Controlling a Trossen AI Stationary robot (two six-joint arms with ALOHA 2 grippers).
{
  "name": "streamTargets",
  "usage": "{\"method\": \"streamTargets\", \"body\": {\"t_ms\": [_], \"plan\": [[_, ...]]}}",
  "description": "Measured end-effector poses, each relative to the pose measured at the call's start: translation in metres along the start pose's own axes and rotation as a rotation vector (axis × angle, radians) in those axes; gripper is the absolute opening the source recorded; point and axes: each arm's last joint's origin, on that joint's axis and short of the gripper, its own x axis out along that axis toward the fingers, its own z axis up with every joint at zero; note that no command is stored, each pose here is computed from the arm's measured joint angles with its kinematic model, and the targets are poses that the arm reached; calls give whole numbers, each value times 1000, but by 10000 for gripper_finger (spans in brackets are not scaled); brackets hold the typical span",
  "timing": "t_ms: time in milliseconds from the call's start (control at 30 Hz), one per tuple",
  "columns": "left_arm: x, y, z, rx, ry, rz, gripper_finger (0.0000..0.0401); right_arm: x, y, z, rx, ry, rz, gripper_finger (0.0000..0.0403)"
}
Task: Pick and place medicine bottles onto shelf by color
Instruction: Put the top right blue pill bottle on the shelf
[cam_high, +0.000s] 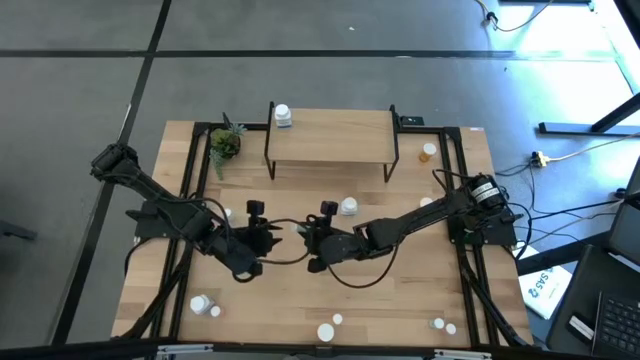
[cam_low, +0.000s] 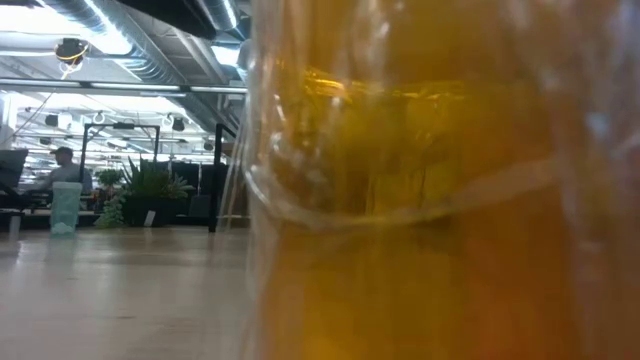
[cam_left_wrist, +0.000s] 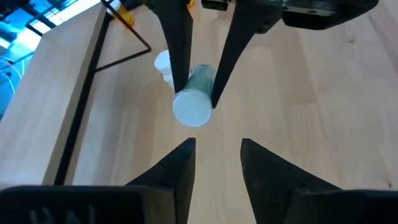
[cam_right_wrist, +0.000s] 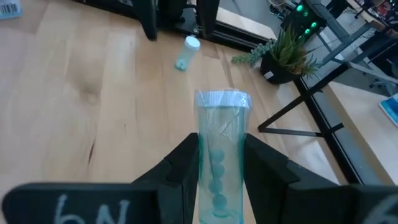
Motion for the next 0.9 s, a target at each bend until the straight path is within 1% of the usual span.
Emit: {"method": "streamTargets", "body": {"t_ms": [167,300,900], "plan": [[1,2,0,-10,4,7,121,0,0,0,3,-3,0,108],[1,1,0,23,5,6,121,0,0,0,3,-2,1,108],[1,1,0,23,6,6,121,0,0,0,5,-1,1,108]]}}
